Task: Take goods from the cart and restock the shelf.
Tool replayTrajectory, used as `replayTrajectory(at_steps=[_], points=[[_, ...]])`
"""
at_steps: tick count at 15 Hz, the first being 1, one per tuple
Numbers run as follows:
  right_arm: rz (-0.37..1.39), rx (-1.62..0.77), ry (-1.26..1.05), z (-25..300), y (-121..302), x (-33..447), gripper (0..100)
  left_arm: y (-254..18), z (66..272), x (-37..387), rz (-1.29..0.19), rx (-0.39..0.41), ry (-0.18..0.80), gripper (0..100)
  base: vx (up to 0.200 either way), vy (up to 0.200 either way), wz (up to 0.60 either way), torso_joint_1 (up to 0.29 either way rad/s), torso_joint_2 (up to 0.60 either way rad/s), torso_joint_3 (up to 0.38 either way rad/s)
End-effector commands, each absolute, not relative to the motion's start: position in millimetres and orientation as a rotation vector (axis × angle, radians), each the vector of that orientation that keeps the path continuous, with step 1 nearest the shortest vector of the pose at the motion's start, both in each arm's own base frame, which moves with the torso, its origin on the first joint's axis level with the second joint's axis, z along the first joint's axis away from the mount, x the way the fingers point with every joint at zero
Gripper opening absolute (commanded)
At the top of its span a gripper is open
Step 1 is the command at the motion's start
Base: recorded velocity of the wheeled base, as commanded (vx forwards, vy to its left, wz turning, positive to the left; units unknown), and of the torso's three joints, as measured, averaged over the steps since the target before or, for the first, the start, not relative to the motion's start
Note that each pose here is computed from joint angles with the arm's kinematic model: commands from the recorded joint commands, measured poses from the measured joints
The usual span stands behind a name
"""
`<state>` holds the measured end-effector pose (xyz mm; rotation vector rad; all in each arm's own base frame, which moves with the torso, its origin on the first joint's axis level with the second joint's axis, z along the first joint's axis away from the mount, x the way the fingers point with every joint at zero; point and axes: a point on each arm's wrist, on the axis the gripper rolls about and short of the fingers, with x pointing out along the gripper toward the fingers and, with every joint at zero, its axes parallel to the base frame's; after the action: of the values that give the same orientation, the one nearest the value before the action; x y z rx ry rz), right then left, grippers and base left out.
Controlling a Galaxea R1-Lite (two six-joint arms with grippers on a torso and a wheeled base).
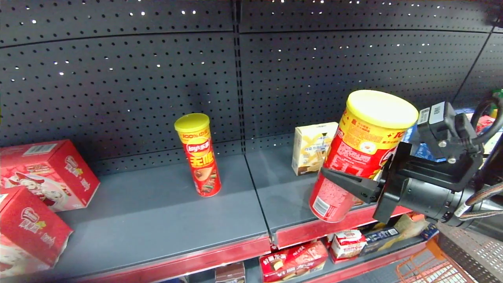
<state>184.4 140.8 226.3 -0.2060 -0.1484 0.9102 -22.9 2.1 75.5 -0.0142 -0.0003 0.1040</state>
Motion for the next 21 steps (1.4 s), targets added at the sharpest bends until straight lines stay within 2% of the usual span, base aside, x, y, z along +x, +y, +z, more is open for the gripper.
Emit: replayTrajectory(at_steps=[1, 10, 14, 17, 21], points=[[0.912, -0.207, -0.143, 225, 142, 185, 0, 2, 76, -23, 0.104, -0.014, 0.001, 100, 0.0, 0.0, 0.0, 0.0, 0.0, 0.0], [0.922, -0.204, -0.157, 226, 147, 184, 0, 2, 76, -23, 0.104, -0.014, 0.001, 100, 0.0, 0.0, 0.07, 0.0, 0.0, 0.0], [0.762, -0.186, -0.199, 235, 150, 195, 0, 2, 76, -23, 0.104, -0.014, 0.001, 100, 0.0, 0.0, 0.0, 0.0, 0.0, 0.0], [0.757, -0.179, -0.2, 234, 158, 204, 0, 2, 76, -23, 0.104, -0.014, 0.001, 100, 0.0, 0.0, 0.0, 0.0, 0.0, 0.0], [0.881, -0.012, -0.229, 251, 207, 204, 0, 2, 76, -23, 0.104, -0.015, 0.001, 100, 0.0, 0.0, 0.0, 0.0, 0.0, 0.0]])
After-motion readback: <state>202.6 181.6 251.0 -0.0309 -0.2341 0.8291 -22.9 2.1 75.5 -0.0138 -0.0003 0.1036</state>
